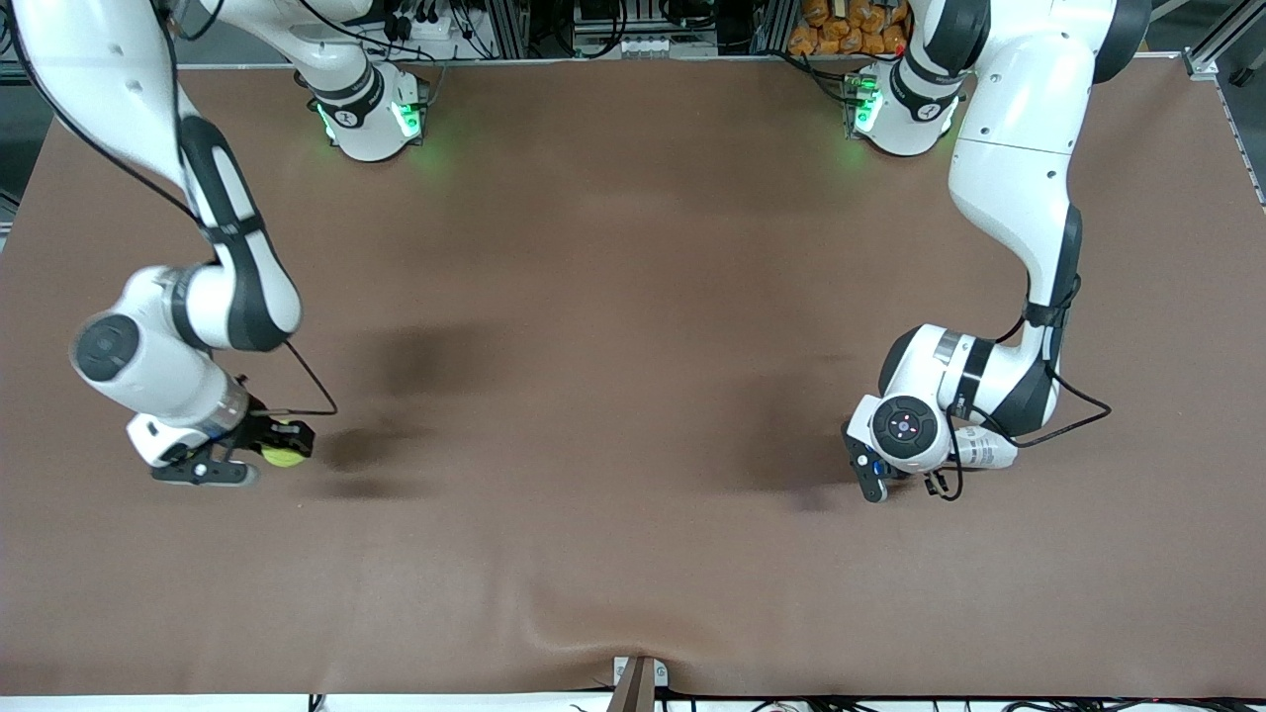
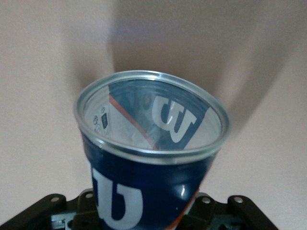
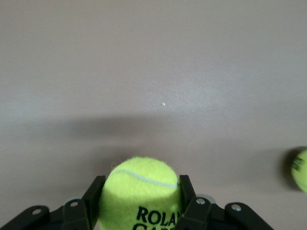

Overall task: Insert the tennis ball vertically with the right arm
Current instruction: 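Lift the can upright with the left gripper while the right gripper lifts the ball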

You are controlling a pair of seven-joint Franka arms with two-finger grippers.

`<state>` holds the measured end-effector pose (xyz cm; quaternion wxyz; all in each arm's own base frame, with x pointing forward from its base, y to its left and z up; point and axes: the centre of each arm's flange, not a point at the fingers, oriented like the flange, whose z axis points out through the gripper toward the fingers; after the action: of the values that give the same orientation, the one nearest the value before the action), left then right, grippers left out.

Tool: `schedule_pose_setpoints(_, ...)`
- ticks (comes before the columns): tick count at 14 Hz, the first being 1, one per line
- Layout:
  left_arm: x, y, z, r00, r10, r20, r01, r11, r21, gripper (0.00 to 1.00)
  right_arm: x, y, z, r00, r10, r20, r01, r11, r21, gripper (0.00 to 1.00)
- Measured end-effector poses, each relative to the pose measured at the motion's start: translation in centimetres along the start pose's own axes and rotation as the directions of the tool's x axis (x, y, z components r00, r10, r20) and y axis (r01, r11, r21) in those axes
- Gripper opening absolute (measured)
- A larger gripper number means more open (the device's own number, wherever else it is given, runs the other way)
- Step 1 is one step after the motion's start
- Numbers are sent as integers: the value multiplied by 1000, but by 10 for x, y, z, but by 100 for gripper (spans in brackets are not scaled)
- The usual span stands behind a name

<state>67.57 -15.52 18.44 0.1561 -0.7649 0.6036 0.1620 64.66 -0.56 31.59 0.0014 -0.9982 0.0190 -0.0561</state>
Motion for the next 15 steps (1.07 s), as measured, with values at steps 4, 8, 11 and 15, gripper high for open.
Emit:
schedule_pose_setpoints(4,27,8,-57,998,28,-60,-24,998,65,46,-3,-3,-78,999,-4,45,4,1000,11,67)
schedule_pose_setpoints(8,35,30,-164,968,2,-249,15,998,64,47,-7,-2,-159,994,-8,106,6,1000,18,67)
schedule_pose_setpoints(11,33,46,-227,903,-68,-424,68,998,-13,46,-15,-1,-218,990,-11,140,8,1000,22,67)
schedule_pose_setpoints(15,40,51,-266,764,-214,-608,141,976,-165,46,-14,-2,-230,990,-13,141,10,1000,23,67)
